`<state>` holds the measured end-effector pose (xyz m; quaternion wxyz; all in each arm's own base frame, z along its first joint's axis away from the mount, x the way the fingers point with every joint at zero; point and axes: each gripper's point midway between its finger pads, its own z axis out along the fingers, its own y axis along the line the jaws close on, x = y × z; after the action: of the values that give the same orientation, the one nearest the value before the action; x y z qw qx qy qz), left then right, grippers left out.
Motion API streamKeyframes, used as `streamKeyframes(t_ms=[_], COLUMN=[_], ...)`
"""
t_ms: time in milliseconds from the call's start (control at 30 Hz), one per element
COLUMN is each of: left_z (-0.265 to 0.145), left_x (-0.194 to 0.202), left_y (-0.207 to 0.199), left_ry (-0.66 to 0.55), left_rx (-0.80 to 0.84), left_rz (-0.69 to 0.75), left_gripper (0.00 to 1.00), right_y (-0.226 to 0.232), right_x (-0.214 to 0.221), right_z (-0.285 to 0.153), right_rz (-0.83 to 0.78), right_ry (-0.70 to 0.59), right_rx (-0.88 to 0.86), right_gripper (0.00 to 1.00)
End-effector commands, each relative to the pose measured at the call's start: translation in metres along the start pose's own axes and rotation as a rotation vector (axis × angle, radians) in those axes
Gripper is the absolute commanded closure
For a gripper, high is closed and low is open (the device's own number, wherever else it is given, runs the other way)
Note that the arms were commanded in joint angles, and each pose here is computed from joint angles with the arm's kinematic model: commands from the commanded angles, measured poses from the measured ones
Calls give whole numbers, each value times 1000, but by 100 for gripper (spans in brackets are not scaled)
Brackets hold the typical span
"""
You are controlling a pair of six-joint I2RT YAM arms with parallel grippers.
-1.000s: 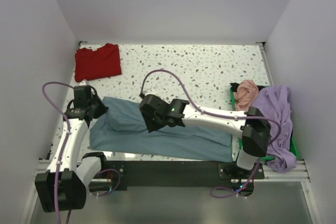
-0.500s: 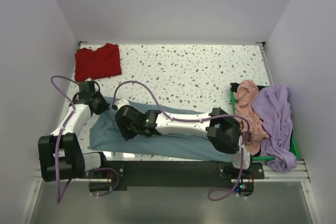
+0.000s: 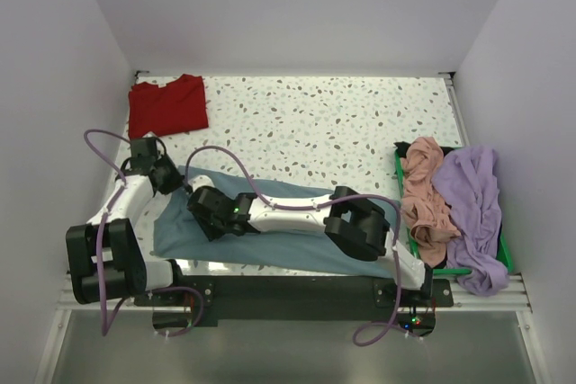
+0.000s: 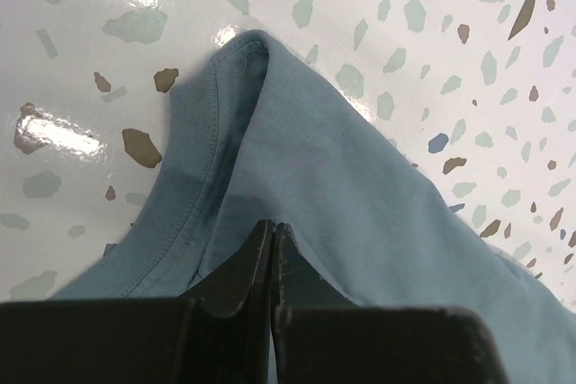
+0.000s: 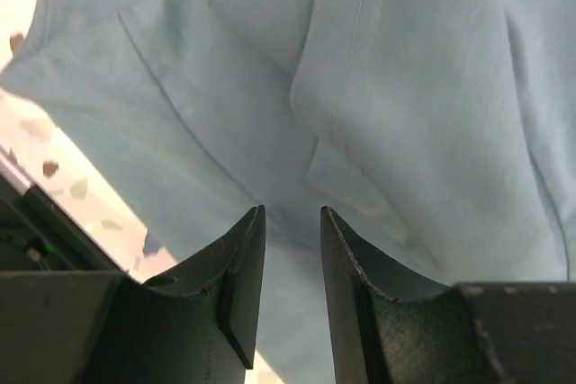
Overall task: Fold and stack the t-shirts
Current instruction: Fold the tshirt
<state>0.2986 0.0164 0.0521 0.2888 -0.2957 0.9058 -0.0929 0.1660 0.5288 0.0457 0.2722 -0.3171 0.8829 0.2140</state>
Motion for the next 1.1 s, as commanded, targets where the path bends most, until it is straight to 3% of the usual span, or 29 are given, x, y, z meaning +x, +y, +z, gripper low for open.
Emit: streamKeyframes(t_ms=[0, 467, 700, 867, 1067], left_z=[-2, -9, -15, -24, -38], left_x=[-19, -19, -23, -23, -16], left_y=[-10, -7, -9, -12, -8], left_ry=[-54, -64, -77, -78, -81], left_rx=[50, 51, 60, 71, 57], left_rz=[28, 34, 33, 33, 30], left_gripper=[100, 100, 100, 100, 100], right_y=[8, -17, -18, -11, -2], right_x=[-30, -12, -9, -17, -28], right_z=[4, 17, 14, 7, -15], right_rz=[-15, -37, -35, -38, -36], right_ry=[-101, -62, -54, -66, -86], right_rx=[13, 128, 126, 93, 46], right_gripper=[65, 67, 82, 98, 100])
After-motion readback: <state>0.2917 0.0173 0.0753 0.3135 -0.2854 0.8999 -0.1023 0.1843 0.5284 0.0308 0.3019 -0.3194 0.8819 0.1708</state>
